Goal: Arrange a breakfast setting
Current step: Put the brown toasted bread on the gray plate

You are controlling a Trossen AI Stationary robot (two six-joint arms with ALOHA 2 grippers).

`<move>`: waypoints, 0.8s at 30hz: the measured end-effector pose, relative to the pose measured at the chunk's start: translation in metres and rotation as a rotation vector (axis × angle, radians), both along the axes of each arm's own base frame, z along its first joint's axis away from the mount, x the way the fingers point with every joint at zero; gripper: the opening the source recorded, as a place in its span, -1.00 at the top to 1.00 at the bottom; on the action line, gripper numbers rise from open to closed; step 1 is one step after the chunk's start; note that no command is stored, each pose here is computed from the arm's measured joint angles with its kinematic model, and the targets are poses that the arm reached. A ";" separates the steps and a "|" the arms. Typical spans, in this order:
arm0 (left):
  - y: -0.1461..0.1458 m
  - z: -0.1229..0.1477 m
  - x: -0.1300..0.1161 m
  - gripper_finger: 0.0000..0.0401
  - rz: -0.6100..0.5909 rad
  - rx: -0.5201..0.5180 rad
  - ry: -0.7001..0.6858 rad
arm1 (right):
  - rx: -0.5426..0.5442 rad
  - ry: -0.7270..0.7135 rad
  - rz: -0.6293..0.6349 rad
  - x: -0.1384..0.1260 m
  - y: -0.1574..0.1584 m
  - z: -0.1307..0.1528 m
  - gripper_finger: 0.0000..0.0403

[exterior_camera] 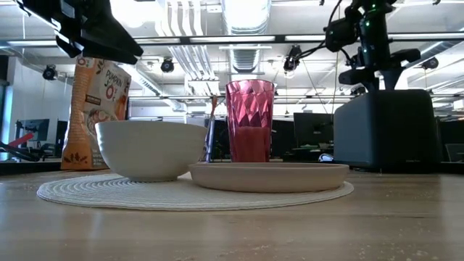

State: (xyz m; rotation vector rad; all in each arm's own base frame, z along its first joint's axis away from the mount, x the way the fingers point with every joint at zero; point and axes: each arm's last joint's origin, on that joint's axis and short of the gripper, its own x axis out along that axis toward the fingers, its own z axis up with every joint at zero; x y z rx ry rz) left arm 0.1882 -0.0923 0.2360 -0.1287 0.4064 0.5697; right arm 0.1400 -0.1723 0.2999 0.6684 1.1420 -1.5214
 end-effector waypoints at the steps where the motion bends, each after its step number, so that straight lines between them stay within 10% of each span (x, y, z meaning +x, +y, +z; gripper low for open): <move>1: 0.000 0.000 0.000 0.03 0.000 0.000 0.001 | 0.001 0.002 -0.001 0.001 -0.001 -0.001 0.21; 24: 0.000 -0.002 0.000 0.03 0.003 0.000 0.002 | 0.017 -0.067 0.063 -0.003 0.006 0.007 0.71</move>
